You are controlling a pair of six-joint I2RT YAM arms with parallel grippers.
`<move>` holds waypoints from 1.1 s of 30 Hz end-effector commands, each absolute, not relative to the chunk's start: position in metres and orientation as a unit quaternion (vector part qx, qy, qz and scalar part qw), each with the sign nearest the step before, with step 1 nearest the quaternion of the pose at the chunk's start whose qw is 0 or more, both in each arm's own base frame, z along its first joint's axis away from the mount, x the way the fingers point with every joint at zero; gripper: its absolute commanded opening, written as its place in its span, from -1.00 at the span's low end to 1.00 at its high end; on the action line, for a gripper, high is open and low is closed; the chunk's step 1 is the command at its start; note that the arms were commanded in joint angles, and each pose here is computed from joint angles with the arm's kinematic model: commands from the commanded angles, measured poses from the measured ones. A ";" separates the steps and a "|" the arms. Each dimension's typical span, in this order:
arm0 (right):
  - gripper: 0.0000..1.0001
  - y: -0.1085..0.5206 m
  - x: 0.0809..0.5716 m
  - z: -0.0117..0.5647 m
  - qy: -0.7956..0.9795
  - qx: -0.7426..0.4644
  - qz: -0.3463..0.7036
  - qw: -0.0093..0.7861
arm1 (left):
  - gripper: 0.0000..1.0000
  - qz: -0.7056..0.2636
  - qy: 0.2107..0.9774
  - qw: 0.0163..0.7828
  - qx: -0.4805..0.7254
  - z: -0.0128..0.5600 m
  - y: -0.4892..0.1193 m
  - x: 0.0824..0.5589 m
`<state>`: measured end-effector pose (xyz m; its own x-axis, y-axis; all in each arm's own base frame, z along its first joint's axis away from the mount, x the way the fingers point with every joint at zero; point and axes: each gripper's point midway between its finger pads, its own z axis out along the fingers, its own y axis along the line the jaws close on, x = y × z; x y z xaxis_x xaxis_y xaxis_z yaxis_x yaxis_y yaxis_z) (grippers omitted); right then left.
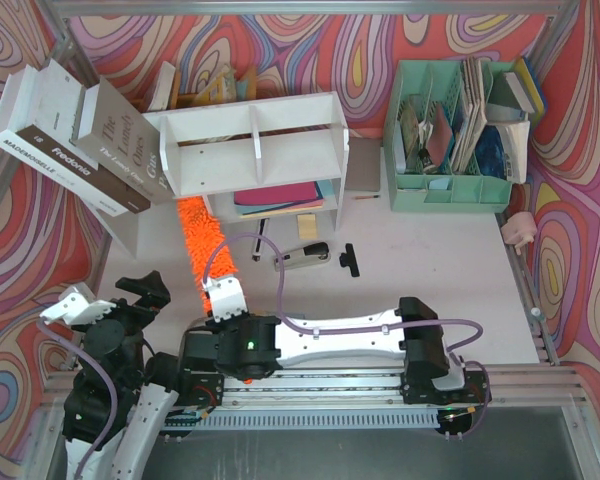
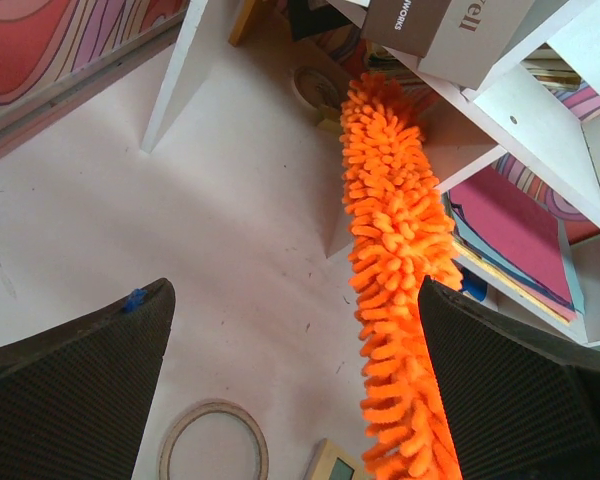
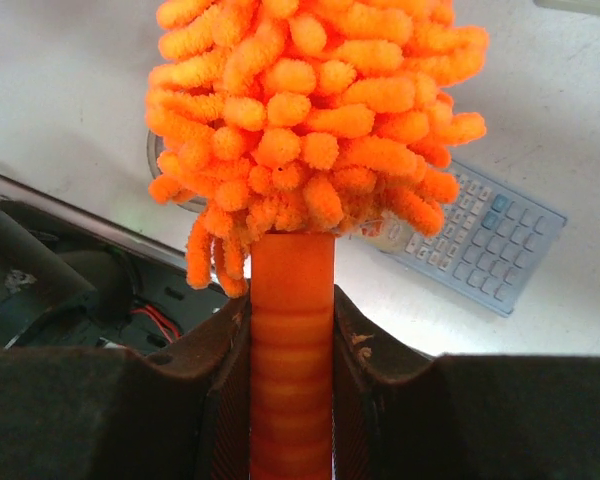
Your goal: Dust the bookshelf with a duster
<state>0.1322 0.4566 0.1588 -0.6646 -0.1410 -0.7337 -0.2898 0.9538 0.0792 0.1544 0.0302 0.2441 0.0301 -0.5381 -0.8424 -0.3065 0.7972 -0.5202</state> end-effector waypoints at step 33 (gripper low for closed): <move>-1.00 0.442 0.146 0.148 0.919 -0.061 0.096 0.377 | 0.97 -0.090 0.682 0.652 -0.317 0.248 0.035 0.148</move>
